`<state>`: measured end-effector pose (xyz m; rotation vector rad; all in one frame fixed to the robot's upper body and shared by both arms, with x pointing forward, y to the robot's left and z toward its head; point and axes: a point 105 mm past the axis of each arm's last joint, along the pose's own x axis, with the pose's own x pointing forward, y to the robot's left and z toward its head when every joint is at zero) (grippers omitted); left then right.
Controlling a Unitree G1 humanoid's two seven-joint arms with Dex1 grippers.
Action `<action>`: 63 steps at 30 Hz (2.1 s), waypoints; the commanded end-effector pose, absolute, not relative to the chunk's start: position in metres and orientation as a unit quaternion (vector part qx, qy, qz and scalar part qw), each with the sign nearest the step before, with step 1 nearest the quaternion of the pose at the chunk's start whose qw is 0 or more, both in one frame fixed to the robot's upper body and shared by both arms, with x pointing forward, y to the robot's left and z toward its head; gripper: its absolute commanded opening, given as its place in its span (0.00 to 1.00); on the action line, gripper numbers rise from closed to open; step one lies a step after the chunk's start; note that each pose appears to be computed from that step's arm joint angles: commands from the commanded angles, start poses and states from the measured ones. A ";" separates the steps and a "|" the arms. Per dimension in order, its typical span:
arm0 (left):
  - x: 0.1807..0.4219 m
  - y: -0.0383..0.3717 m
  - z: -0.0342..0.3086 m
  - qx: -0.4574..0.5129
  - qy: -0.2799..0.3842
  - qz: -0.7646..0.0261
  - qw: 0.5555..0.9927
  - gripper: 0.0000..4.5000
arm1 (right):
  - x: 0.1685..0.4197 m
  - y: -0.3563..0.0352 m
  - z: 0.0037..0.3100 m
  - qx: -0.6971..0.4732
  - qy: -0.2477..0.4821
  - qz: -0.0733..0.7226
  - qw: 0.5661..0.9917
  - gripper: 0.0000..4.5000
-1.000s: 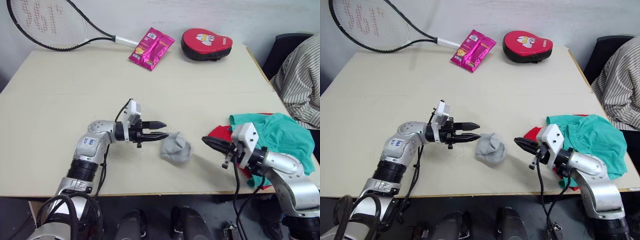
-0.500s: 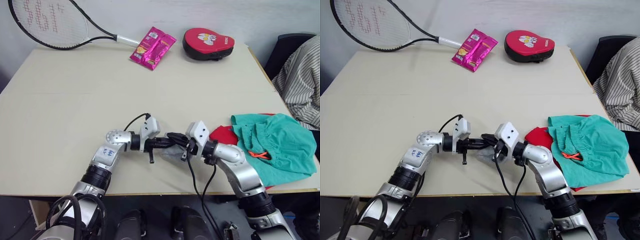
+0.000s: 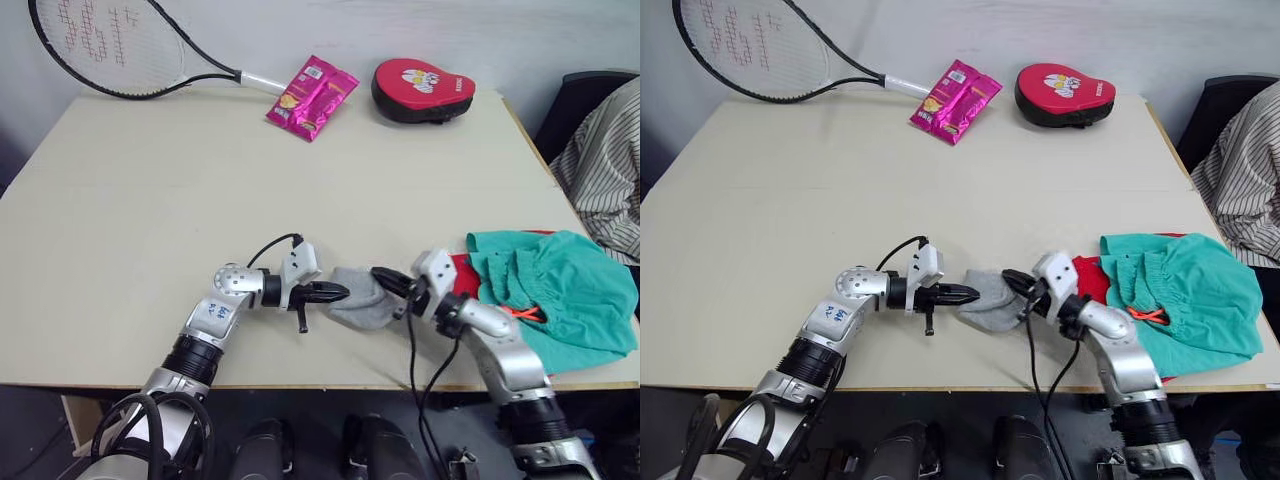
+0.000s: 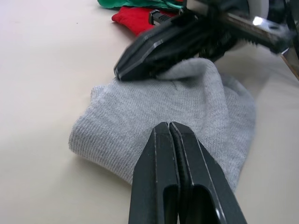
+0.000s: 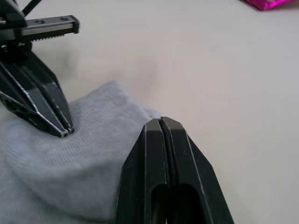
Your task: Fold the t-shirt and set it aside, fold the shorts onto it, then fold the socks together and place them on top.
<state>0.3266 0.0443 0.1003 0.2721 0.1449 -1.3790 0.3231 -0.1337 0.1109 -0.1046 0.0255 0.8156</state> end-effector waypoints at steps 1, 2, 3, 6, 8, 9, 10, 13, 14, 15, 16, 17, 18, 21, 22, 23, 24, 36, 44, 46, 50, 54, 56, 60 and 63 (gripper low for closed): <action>0.326 0.047 0.093 0.130 0.076 -0.631 0.761 0.00 | 0.309 -0.145 0.137 0.014 0.021 0.421 0.907 0.20; 0.327 0.047 0.093 0.130 0.075 -0.631 0.761 0.00 | 0.304 -0.148 0.140 0.040 0.039 0.428 0.902 0.28; 0.327 0.047 0.094 0.131 0.074 -0.631 0.761 0.00 | 0.300 -0.150 0.142 0.072 0.064 0.437 0.894 0.35; 0.328 0.046 0.095 0.132 0.070 -0.630 0.762 0.00 | 0.290 -0.162 0.146 0.186 0.154 0.435 0.867 0.58; 0.329 0.046 0.095 0.133 0.068 -0.628 0.763 0.00 | 0.284 -0.172 0.138 0.265 0.235 0.413 0.839 0.72; 0.329 0.046 0.095 0.133 0.067 -0.628 0.764 0.00 | 0.281 -0.175 0.135 0.289 0.268 0.403 0.826 0.80; 0.330 0.046 0.095 0.133 0.066 -0.627 0.764 0.00 | 0.278 -0.176 0.133 0.304 0.286 0.400 0.816 0.89; 0.330 0.045 0.095 0.133 0.065 -0.626 0.766 0.00 | 0.270 -0.172 0.125 0.335 0.332 0.397 0.787 0.98; 0.330 0.045 0.095 0.133 0.065 -0.625 0.766 0.00 | 0.270 -0.168 0.123 0.350 0.336 0.399 0.778 0.98; 0.330 0.045 0.094 0.133 0.065 -0.625 0.766 0.00 | 0.271 -0.165 0.122 0.364 0.338 0.398 0.771 0.98; 0.330 0.045 0.094 0.134 0.066 -0.625 0.766 0.00 | 0.271 -0.162 0.116 0.365 0.353 0.390 0.768 0.98; 0.329 0.044 0.094 0.135 0.066 -0.625 0.766 0.00 | 0.272 -0.161 0.108 0.369 0.376 0.377 0.761 0.98; 0.329 0.045 0.094 0.135 0.066 -0.625 0.766 0.00 | 0.272 -0.158 0.103 0.373 0.390 0.372 0.755 0.98; 0.326 0.046 0.092 0.137 0.070 -0.627 0.764 0.00 | 0.280 -0.141 0.106 0.398 0.382 0.383 0.741 0.98; 0.326 0.048 0.091 0.139 0.072 -0.627 0.763 0.00 | 0.285 -0.134 0.107 0.407 0.378 0.383 0.738 0.98; 0.325 0.048 0.091 0.140 0.073 -0.627 0.763 0.00 | 0.288 -0.130 0.107 0.412 0.377 0.382 0.736 0.98; 0.325 0.049 0.090 0.142 0.074 -0.627 0.762 0.00 | 0.291 -0.125 0.107 0.414 0.379 0.379 0.736 0.98; 0.327 0.054 0.093 0.134 0.075 -0.625 0.765 0.00 | 0.309 -0.089 0.103 0.429 0.386 0.360 0.733 0.76; 0.331 0.057 0.096 0.129 0.073 -0.621 0.770 0.00 | 0.299 -0.089 0.107 0.445 0.370 0.370 0.727 0.14; 0.334 0.057 0.106 0.096 0.055 -0.615 0.781 0.00 | 0.297 -0.096 0.117 0.464 0.344 0.370 0.728 0.05; 0.328 0.059 0.151 0.046 -0.051 -0.630 0.773 0.19 | 0.290 -0.123 0.159 0.531 0.229 0.358 0.733 0.05; 0.317 0.061 0.178 0.030 -0.097 -0.644 0.758 0.46 | 0.280 -0.168 0.190 0.551 0.097 0.307 0.770 0.05; 0.310 0.061 0.188 0.023 -0.108 -0.655 0.747 0.61 | 0.276 -0.193 0.196 0.555 0.057 0.263 0.787 0.05; 0.292 0.062 0.206 0.012 -0.132 -0.679 0.722 0.89 | 0.268 -0.266 0.202 0.570 -0.022 0.146 0.809 0.05; 0.286 0.065 0.206 0.011 -0.132 -0.687 0.715 1.00 | 0.265 -0.305 0.197 0.587 -0.043 0.081 0.804 0.05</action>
